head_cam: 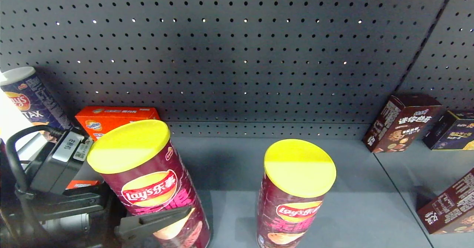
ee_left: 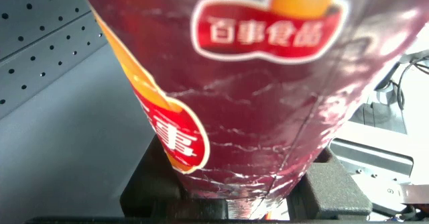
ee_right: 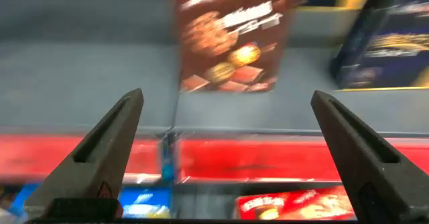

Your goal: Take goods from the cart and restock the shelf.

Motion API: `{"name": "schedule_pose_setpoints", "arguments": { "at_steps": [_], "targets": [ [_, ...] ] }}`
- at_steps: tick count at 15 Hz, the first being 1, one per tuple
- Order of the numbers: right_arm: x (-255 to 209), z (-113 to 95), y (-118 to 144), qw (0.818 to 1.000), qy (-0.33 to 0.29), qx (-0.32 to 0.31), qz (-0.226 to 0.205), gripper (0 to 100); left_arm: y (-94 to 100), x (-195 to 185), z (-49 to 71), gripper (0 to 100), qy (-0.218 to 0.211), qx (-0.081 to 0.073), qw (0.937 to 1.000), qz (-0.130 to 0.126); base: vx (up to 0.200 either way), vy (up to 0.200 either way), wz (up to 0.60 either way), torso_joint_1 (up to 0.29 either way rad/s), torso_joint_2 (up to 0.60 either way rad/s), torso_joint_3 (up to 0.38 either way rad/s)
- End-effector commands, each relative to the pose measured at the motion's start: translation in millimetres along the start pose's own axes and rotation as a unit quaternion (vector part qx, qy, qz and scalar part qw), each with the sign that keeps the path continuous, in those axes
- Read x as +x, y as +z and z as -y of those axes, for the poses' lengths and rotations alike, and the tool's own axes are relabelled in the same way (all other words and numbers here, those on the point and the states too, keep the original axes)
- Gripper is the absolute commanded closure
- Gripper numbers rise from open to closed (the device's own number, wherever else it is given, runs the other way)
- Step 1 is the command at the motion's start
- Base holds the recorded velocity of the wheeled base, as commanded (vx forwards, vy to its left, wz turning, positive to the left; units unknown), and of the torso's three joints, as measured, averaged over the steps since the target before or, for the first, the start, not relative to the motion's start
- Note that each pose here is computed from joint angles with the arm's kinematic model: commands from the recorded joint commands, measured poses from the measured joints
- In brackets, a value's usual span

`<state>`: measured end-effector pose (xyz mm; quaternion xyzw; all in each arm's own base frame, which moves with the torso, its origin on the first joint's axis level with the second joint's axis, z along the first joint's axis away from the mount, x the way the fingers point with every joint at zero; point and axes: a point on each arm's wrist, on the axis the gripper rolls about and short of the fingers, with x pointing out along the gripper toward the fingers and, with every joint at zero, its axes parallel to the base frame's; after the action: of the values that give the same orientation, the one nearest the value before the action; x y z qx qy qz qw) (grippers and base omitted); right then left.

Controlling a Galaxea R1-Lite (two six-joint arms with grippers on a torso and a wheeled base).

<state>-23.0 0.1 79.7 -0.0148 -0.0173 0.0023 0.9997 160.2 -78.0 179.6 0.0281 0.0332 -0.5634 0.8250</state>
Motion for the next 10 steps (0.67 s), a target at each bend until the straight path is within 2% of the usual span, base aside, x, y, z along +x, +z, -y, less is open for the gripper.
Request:
{"name": "schedule_pose_setpoints", "arguments": {
  "at_steps": [1, 5, 7, 10],
  "targets": [
    [-0.1, -0.8, -3.6, 1.000, 0.017, -0.005, -0.015, 0, 0.9, 0.4, -0.2, 100, 0.000, 0.001, 1.0000, 0.001, 0.000, 0.000, 0.00, 0.000, 0.00, 0.000],
    [0.0, -0.5, -3.9, 1.000, 0.009, 0.012, -0.016, 0, -0.2, -0.9, 1.3, 100, 0.000, 0.002, 1.0000, 0.001, 0.000, 0.000, 0.00, 0.000, 0.00, 0.000],
    [-0.1, -0.4, -3.4, 1.000, 0.008, 0.012, -0.015, 0, 3.5, -1.2, 1.2, 100, 0.002, 0.014, 0.9998, 0.014, 0.000, 0.000, 0.00, 0.000, 0.00, 0.000],
    [-0.1, -0.5, -3.6, 1.000, 0.009, 0.012, -0.016, 0, 5.7, -0.1, 1.4, 100, -0.002, 0.018, 0.9997, 0.017, 0.000, 0.000, 0.00, 0.000, 0.00, 0.000]
  ]
}}
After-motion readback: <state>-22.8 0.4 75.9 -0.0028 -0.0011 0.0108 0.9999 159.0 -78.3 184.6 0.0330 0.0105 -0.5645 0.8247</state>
